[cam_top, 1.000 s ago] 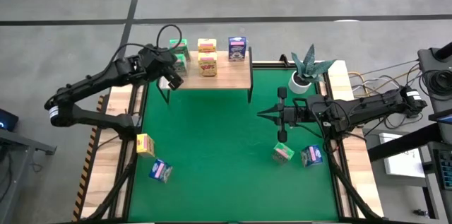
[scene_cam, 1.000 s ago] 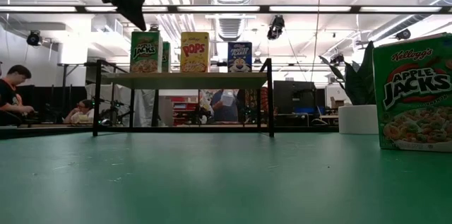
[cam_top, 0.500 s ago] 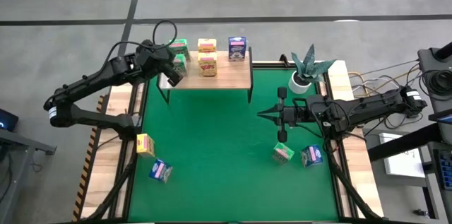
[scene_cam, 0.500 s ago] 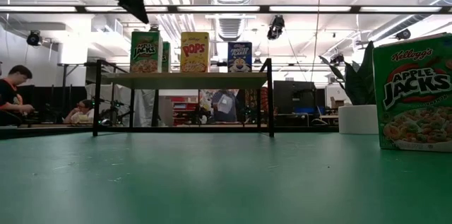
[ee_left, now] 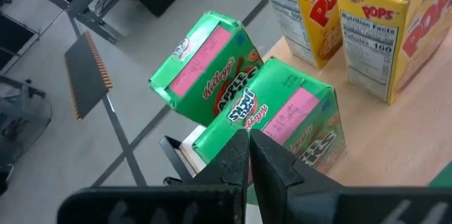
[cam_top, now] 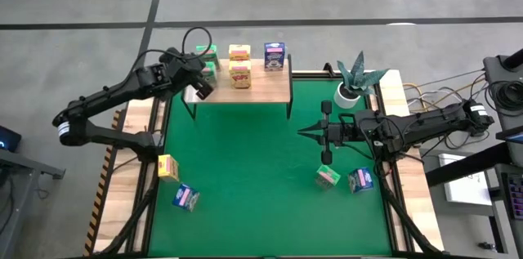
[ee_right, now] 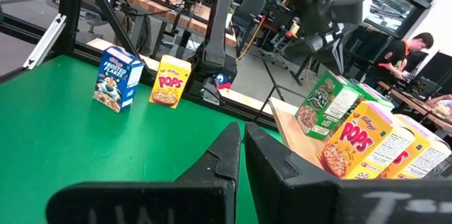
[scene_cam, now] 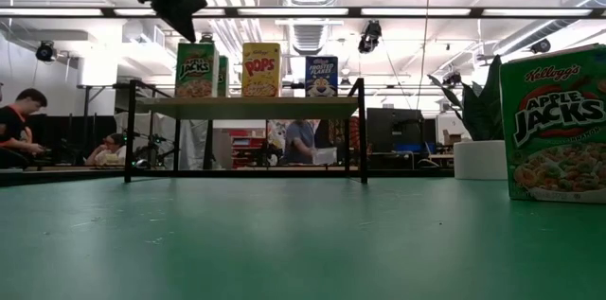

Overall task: Stack cereal on shelf
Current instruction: Put the top green cereal box on the shelf aligned with the other green cereal box, then put the green cereal box on the shelf aligned with the other green cereal boxes

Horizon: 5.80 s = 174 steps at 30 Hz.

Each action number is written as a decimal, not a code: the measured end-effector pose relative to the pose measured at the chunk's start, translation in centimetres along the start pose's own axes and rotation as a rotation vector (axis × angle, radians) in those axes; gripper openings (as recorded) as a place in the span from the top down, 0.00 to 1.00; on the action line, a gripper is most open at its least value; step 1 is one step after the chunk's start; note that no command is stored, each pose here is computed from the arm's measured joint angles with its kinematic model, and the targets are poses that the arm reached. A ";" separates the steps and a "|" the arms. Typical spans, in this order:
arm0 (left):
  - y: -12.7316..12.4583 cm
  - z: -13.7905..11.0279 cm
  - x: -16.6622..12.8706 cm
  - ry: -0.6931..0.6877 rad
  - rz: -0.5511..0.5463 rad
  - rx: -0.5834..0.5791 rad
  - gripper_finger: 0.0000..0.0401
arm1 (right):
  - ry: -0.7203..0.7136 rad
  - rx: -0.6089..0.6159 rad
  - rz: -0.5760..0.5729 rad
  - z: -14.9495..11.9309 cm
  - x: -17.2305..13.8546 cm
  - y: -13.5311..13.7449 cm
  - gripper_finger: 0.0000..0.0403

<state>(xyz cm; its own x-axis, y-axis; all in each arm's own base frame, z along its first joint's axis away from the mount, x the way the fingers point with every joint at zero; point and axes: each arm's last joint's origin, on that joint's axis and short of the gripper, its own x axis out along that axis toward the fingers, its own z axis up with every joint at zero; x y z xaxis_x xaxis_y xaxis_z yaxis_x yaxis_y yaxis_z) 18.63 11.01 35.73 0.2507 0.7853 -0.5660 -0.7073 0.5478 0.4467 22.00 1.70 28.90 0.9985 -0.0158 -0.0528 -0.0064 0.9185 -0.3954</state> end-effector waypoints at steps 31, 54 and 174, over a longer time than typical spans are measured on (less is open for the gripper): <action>0.0 0.3 0.0 -0.029 0.002 -0.013 1.00 | 0.000 0.000 0.000 0.0 0.0 0.0 0.97; -6.3 -1.1 -10.4 -0.387 -0.469 0.031 1.00 | 0.051 0.383 0.023 -0.2 0.0 0.3 0.97; -5.7 -8.1 -11.6 -0.727 -0.667 -0.161 1.00 | 1.063 0.553 -0.082 -0.7 -2.5 13.9 0.63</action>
<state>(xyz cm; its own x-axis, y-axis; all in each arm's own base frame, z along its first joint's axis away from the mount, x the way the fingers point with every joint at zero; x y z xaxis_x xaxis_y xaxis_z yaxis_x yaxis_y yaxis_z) 14.42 -3.56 34.12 0.9344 0.3468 -0.0814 -0.3425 0.9374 0.0627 19.39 14.19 22.89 0.4482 -0.1614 -0.8792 0.3396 0.9406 0.0004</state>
